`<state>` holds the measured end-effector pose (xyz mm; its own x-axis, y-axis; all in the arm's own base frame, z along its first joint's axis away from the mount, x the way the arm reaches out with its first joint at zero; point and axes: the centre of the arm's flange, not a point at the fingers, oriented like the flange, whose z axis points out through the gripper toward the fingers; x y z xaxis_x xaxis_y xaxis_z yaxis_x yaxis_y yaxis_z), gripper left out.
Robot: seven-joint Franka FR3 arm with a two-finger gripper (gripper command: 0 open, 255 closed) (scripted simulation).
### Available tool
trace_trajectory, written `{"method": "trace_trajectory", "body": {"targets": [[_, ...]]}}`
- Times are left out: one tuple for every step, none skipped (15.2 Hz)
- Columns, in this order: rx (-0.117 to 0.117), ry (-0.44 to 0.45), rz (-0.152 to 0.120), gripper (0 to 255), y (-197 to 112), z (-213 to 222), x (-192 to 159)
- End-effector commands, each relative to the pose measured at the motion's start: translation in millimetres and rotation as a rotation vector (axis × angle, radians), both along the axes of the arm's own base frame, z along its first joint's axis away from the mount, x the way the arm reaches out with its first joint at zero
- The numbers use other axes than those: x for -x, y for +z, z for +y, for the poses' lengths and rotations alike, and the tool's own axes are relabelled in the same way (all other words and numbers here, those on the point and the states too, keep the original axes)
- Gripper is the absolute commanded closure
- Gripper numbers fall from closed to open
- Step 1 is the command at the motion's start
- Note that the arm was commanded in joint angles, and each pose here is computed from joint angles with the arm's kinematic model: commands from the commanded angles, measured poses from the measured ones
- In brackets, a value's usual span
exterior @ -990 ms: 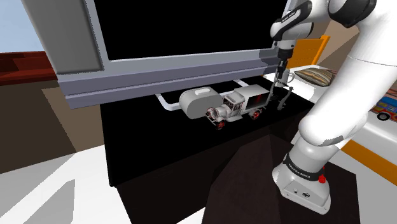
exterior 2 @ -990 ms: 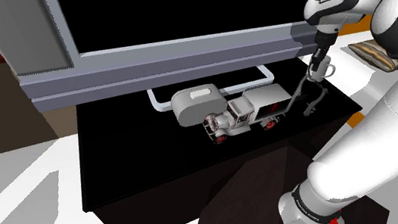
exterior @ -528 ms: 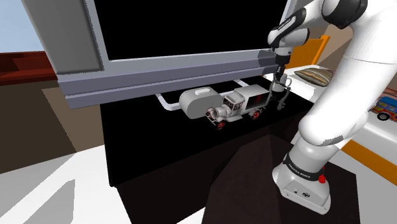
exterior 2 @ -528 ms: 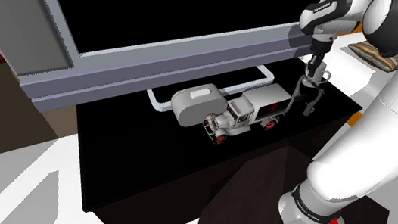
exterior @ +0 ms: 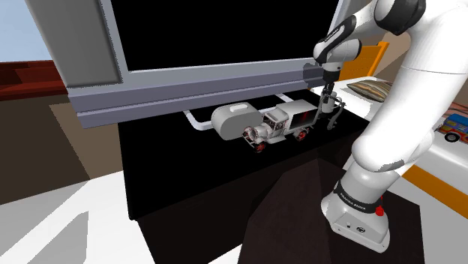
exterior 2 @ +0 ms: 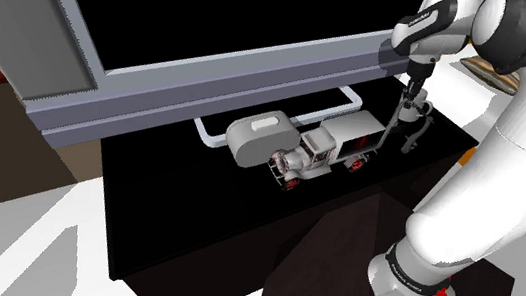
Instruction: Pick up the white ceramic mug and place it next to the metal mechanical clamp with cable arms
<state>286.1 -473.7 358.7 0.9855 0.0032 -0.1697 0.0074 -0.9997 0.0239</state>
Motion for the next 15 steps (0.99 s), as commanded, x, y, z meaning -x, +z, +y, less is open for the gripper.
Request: {"method": "trace_trajectory", "body": {"targets": [[0.000,0.000,0.000,255,-0.1,-0.2,-0.2],[0.000,0.000,0.000,255,-0.1,-0.2,-0.2],[0.000,0.000,0.000,255,-0.1,-0.2,-0.2],[0.000,0.000,0.000,0,-0.1,-0.1,-0.2],[0.000,0.000,0.000,0,-0.1,-0.1,-0.2],[0.000,0.000,0.000,0,-0.1,-0.1,-0.2],[0.000,0.000,0.000,0,-0.1,-0.1,-0.2],[0.000,0.000,0.000,0,-0.1,-0.1,-0.2],[0.000,0.000,0.000,0,-0.1,-0.1,-0.2],[0.000,0.000,0.000,0,12.9,0.2,-2.4],[0.000,0.000,0.000,0,25.9,0.5,-4.7],[0.000,0.000,0.000,0,38.9,0.8,-6.9],[0.000,0.000,0.000,0,49.1,1.1,-8.7],[0.000,0.000,0.000,0,49.1,1.1,-8.7],[0.000,0.000,0.000,0,49.1,1.1,-8.6]]}}
